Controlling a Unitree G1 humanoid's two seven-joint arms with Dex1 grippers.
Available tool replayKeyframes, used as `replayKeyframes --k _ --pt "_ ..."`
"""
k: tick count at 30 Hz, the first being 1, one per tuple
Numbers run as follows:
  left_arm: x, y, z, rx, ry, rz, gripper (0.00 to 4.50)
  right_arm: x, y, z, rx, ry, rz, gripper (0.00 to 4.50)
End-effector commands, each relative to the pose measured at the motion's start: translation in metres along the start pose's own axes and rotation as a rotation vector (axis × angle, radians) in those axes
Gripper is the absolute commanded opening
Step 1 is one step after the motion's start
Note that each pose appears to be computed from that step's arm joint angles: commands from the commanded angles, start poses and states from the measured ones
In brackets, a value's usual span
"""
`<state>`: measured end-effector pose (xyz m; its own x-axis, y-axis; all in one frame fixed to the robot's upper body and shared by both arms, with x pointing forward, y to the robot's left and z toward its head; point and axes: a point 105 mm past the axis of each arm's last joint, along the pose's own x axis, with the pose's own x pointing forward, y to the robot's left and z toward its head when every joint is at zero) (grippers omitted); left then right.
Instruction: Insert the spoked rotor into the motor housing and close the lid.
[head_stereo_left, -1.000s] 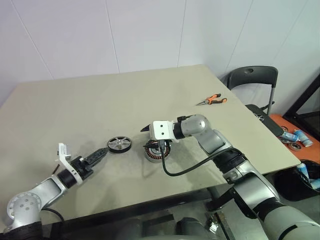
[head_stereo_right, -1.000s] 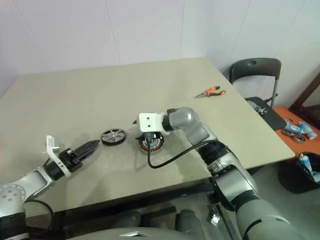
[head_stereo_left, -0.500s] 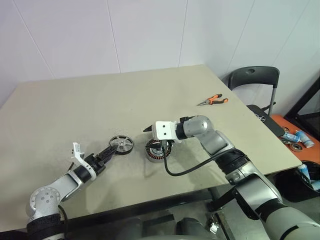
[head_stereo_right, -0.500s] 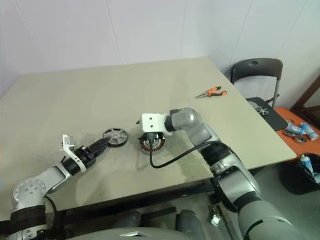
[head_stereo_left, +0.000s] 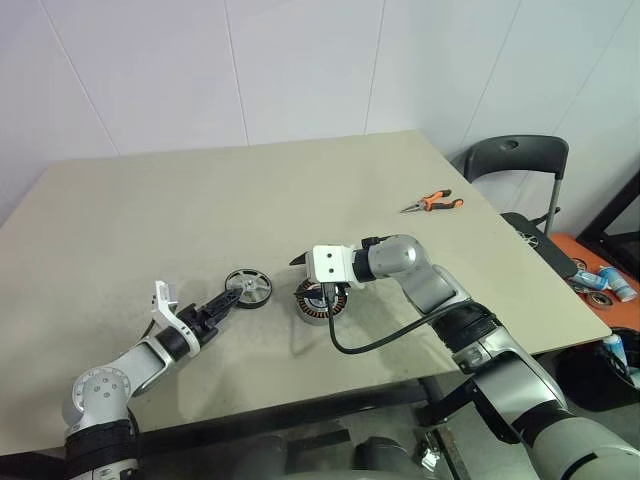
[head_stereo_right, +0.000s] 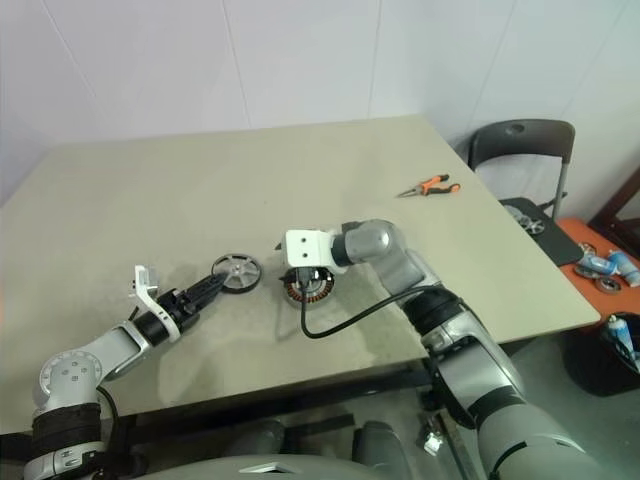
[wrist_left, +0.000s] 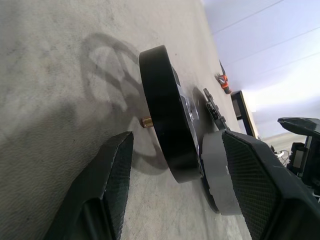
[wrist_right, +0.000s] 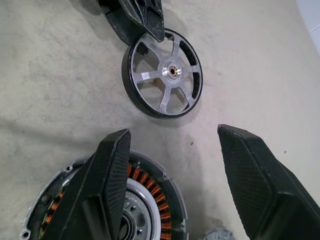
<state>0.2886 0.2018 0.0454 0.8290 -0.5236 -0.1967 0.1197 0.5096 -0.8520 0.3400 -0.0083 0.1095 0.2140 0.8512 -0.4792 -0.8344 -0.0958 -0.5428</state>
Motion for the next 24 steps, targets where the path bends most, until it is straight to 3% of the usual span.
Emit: replayKeyframes --k 1,5,17,20,24 --pt "0.005 -0.005 0.005 0.011 -0.016 -0.009 2.4 -0.005 -0.01 0.014 -0.051 -0.031 -0.04 2.92" --pt "0.005 -0.004 0.005 0.007 -0.009 -0.008 1.06 -0.004 -0.011 0.014 -0.05 -0.029 -0.044 2.92" --pt "0.008 -0.016 0.007 -0.001 0.002 -0.066 1.06 -0.003 -0.011 0.012 -0.052 -0.021 -0.049 2.92" --pt "0.007 -0.028 0.005 -0.022 0.014 -0.132 0.56 -0.006 -0.012 0.011 -0.05 -0.018 -0.056 2.92" --pt "0.009 -0.046 0.008 -0.041 0.0 -0.208 0.56 -0.012 -0.021 0.013 0.032 -0.047 -0.114 2.92"
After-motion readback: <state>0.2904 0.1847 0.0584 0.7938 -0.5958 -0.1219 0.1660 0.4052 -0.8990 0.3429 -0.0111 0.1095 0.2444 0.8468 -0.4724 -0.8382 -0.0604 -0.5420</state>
